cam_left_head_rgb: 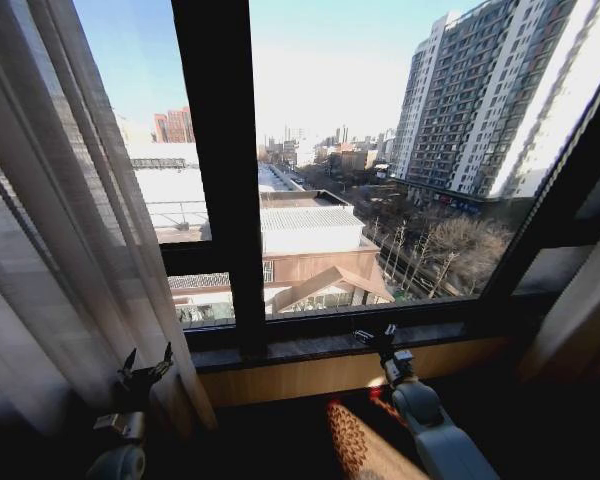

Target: Open the curtains by pulling them apart, changing their state from closed to fully open.

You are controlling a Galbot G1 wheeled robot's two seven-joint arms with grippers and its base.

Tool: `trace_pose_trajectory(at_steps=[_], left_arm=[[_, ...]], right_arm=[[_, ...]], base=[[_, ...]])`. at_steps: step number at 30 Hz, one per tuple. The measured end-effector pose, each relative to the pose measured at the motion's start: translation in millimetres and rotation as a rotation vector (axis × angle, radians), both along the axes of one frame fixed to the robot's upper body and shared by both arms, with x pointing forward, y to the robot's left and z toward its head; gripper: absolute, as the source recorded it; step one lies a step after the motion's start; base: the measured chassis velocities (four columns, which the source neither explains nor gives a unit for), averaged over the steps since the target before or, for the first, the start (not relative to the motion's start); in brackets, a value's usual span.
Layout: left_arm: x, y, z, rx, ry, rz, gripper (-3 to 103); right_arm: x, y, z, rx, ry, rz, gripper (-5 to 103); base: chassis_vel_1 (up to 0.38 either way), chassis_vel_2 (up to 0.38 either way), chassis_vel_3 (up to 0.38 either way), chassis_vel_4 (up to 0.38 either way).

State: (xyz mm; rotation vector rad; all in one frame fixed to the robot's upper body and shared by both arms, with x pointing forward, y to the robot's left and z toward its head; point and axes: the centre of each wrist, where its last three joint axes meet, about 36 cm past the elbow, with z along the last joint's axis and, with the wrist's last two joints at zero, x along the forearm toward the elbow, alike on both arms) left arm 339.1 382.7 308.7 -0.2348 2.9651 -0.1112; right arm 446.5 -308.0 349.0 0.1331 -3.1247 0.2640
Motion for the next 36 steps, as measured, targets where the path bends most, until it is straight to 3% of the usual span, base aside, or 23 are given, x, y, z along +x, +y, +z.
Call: trace_pose_trajectory(at_steps=[36], left_arm=[[0.0, 0.0, 0.0, 0.0, 0.0, 0.0, 100]], right_arm=[[0.0, 0.0, 0.0, 0.0, 0.0, 0.0, 100]], base=[[0.0, 0.0, 0.0, 0.0]])
